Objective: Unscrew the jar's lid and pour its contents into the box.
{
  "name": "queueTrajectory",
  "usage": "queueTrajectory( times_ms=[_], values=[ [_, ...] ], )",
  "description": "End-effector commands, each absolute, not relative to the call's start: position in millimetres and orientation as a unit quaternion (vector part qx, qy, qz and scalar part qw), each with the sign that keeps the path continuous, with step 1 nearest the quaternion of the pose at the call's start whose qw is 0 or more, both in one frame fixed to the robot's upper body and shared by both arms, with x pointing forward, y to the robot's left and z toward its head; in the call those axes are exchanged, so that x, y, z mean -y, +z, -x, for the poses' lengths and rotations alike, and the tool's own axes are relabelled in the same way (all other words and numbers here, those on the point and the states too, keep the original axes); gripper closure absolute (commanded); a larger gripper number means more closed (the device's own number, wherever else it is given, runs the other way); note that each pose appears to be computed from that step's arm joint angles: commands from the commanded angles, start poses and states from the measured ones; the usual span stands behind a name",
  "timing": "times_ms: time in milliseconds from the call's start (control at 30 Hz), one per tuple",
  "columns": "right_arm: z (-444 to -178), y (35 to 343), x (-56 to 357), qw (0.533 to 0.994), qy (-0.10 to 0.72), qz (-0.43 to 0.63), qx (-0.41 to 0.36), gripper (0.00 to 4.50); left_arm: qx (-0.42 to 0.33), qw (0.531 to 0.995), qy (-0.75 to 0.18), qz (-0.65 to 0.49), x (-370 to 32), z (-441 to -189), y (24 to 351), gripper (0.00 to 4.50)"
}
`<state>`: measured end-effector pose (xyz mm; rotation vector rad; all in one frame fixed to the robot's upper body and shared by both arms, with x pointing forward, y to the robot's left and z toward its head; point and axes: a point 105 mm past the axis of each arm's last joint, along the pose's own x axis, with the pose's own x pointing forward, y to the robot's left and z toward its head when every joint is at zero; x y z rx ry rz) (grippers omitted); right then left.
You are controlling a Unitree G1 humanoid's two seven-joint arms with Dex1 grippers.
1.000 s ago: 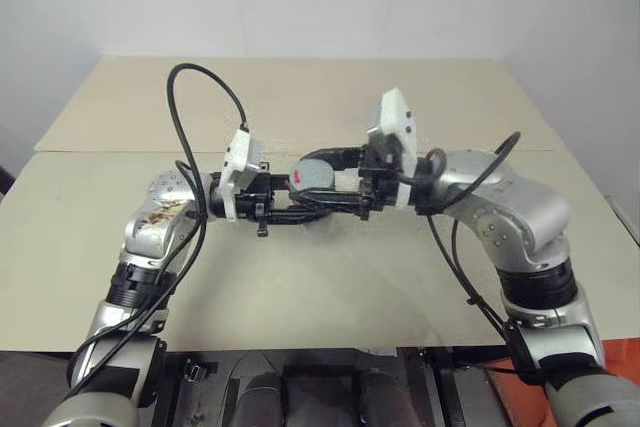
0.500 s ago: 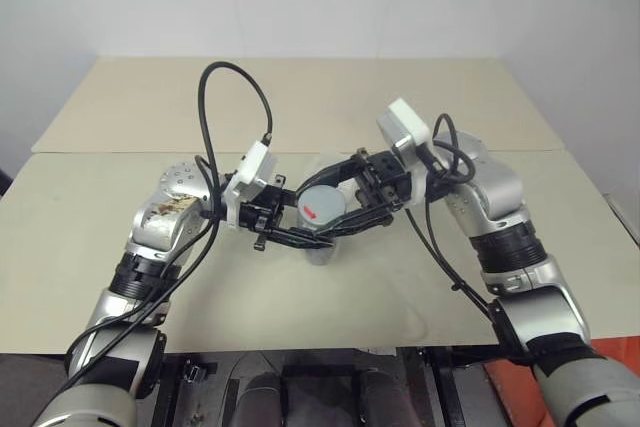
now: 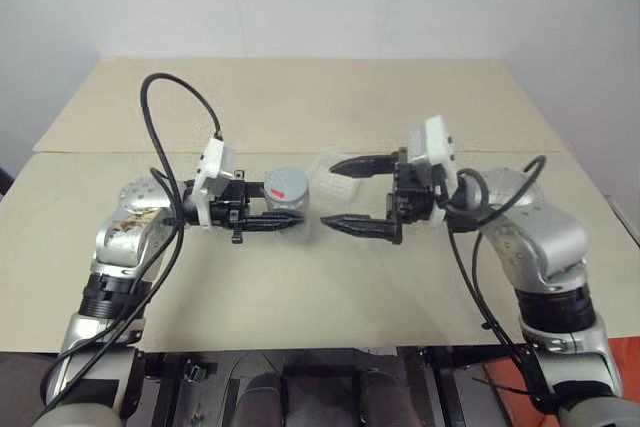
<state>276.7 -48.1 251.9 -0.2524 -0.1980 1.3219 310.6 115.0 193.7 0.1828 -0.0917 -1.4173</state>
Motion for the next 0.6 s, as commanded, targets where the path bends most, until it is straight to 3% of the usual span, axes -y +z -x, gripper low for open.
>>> queueTrajectory(
  times_ms=[33,600],
  values=[
    [-276,266,34,0.797,0.581,0.126,0.107,0.03,0.065,0.749,-0.652,-0.098,-106,-308,204,2.57],
    [-311,254,7,0.835,0.533,0.118,0.065,0.03,0.072,0.733,-0.669,-0.101,-102,-305,209,2.57]
  ],
)
